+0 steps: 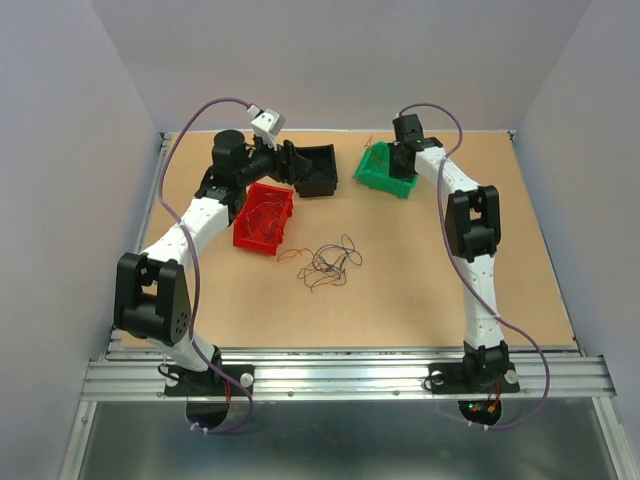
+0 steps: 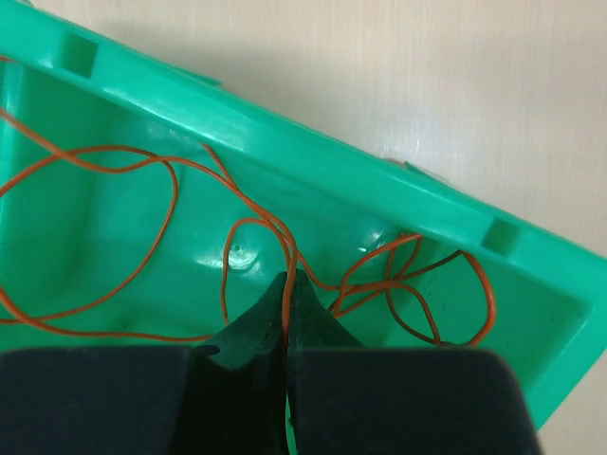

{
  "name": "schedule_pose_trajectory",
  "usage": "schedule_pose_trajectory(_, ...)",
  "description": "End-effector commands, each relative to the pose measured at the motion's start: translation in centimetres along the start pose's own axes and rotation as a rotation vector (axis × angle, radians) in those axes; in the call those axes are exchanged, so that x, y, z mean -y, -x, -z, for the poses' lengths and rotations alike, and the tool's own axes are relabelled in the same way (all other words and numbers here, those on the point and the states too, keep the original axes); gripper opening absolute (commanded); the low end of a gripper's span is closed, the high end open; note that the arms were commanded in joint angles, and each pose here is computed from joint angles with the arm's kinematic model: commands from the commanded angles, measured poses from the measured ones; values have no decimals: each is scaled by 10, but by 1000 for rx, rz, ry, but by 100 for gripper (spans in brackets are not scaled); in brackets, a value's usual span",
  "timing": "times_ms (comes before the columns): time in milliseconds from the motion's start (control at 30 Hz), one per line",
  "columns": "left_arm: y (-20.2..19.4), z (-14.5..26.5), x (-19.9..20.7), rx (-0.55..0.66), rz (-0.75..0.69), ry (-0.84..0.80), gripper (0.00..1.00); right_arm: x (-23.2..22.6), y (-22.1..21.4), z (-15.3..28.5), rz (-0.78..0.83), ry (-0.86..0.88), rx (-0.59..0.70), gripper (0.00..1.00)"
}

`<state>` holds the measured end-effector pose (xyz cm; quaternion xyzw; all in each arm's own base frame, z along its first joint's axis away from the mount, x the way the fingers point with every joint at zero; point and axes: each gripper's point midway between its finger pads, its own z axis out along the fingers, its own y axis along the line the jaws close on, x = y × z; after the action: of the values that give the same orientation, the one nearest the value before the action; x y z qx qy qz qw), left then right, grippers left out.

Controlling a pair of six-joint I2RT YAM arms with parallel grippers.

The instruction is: Untangle the cables

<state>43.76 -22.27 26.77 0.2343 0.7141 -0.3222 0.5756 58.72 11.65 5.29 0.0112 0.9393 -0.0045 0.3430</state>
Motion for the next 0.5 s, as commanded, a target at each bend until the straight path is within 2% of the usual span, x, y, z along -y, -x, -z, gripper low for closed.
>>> schedule_pose_trajectory(0, 35, 4, 12, 78, -68, -20, 69, 7, -19, 31, 77, -50, -87, 0)
schedule_pose_trajectory(133, 33, 3, 11, 73, -66, -20, 69, 11, -38, 39, 94, -72, -131, 1)
schedule_pose_trajectory(267, 30, 0, 10, 63, -63, -19, 69, 5, -37, 40, 92, -43, -130, 12)
schedule_pose_trajectory(333, 31, 1, 10, 63, -66, -16, 69, 3, -37, 44, 91, -30, -130, 12)
schedule_pose_trajectory(400, 30, 0, 11, 61, -67, -17, 69, 1, -40, 50, 94, -17, -132, 8)
schedule_pose_trajectory(467, 29, -1, 10, 60, -68, -15, 69, 1, -46, 62, 102, -25, -136, 9)
